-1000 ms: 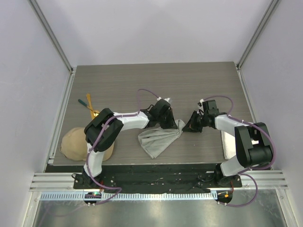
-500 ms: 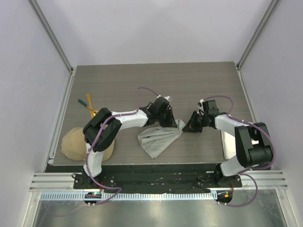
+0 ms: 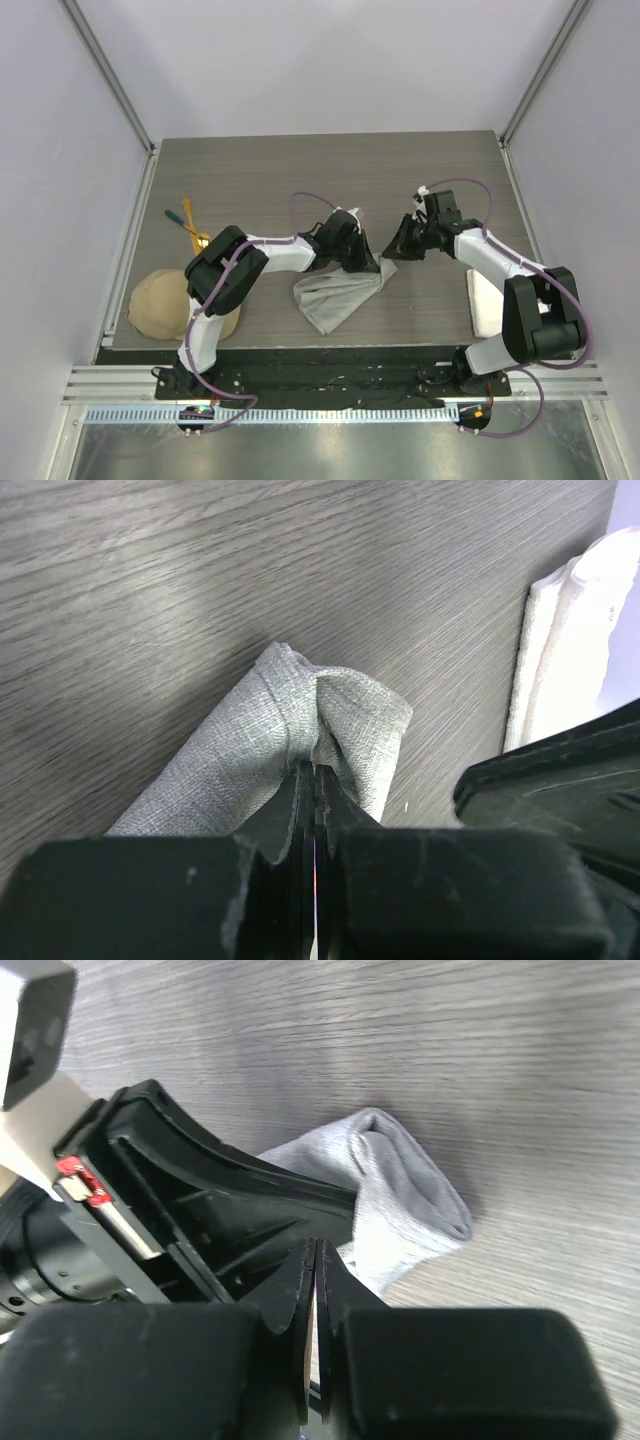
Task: Fold the napkin into a case and place the utensils inside
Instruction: Stuff the 2/3-rectangle-folded napkin at the center of the board.
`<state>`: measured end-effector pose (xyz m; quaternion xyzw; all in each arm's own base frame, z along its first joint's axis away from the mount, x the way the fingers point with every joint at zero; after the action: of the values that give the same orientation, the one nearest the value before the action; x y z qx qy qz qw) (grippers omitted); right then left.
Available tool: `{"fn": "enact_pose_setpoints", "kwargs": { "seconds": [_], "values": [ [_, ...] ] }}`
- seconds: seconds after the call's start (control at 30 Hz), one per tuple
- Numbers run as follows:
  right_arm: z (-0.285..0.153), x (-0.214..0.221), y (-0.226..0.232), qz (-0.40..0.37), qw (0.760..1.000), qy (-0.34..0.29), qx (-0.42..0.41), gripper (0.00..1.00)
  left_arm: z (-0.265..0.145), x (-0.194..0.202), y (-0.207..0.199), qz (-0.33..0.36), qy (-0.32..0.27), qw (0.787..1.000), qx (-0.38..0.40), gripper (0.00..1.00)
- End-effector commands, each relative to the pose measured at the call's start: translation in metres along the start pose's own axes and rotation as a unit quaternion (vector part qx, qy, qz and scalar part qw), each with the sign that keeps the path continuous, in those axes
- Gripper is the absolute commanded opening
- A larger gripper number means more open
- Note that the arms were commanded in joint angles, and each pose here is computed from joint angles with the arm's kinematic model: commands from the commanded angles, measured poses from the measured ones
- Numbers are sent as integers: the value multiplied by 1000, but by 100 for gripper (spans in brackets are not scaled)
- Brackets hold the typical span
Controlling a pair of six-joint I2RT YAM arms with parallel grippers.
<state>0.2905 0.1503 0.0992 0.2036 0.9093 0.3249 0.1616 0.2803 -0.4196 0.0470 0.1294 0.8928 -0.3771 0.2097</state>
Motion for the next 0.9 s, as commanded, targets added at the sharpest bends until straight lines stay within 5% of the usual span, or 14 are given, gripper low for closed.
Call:
{"fn": "enact_pose_setpoints", "kwargs": {
  "seconds": [0.0, 0.87],
  "values": [
    [14, -1, 7, -22, 1000, 16, 13, 8, -5, -3, -6, 3, -19, 1000, 15, 0],
    [59, 6, -8, -45, 996, 41, 61, 4, -17, -20, -37, 55, -35, 996, 56, 0]
  ]
}}
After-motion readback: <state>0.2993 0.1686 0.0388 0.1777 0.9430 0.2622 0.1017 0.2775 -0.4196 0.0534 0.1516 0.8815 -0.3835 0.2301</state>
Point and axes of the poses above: each gripper's point midway between its finger pads, its own z axis out along the fingers, its own y axis along the line the jaws close on, x = y × z, the point moved 2 cm from there along -z, back along the fingers, and after that the axes turned 13 degrees about z, right-handed, at the moved point
